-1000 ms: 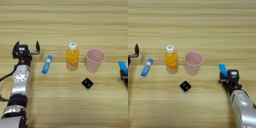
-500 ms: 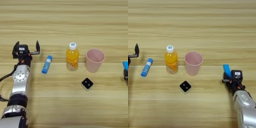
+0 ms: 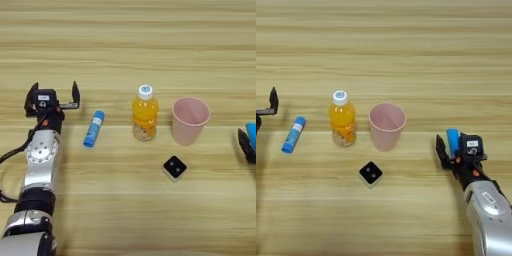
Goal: Move the objects on the table
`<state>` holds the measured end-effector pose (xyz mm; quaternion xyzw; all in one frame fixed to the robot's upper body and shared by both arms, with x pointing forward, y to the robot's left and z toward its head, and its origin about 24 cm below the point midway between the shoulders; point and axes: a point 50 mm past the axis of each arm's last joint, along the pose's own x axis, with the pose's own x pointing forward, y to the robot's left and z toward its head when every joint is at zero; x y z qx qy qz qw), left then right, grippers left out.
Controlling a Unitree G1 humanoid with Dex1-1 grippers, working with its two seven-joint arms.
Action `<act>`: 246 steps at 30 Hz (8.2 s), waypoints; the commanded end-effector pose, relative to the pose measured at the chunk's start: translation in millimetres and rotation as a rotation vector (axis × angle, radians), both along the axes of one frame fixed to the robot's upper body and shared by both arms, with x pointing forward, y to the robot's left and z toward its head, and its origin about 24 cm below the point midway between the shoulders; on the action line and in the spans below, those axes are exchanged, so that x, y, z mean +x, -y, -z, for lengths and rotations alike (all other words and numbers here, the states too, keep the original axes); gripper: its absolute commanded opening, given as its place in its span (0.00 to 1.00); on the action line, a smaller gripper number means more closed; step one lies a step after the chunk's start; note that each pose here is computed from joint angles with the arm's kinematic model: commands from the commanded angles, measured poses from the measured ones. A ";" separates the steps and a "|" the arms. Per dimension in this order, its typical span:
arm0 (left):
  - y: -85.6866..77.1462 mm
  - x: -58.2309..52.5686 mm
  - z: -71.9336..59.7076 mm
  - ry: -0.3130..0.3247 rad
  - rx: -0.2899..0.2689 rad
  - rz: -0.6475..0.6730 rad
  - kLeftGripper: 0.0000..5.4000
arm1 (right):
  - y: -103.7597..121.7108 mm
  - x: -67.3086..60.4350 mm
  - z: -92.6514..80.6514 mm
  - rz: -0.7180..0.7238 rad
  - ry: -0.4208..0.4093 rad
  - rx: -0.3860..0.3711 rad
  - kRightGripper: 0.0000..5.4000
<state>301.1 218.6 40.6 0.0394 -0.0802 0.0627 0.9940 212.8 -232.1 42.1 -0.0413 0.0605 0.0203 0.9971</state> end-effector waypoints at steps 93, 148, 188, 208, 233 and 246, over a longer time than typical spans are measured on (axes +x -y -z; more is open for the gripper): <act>4.7 0.0 1.2 -0.008 0.008 0.006 1.00 | -82.4 40.5 4.7 -0.450 0.019 0.023 0.76; 5.5 1.6 1.4 -0.009 0.006 0.005 1.00 | -26.5 -11.4 1.5 -0.223 -0.082 -0.008 1.00; 11.8 2.7 -0.9 0.014 0.005 0.041 1.00 | 62.8 -5.6 -12.2 0.487 0.066 -0.137 1.00; 41.8 -21.8 -21.8 0.073 0.021 0.366 1.00 | 68.9 7.4 9.9 0.563 0.105 -0.133 1.00; 58.3 -73.9 -6.3 -0.093 0.142 0.737 1.00 | 57.6 13.9 10.1 0.570 0.116 -0.124 1.00; 92.1 -62.3 7.1 -0.124 0.138 0.861 1.00 | 48.9 16.1 10.7 0.564 0.120 -0.108 1.00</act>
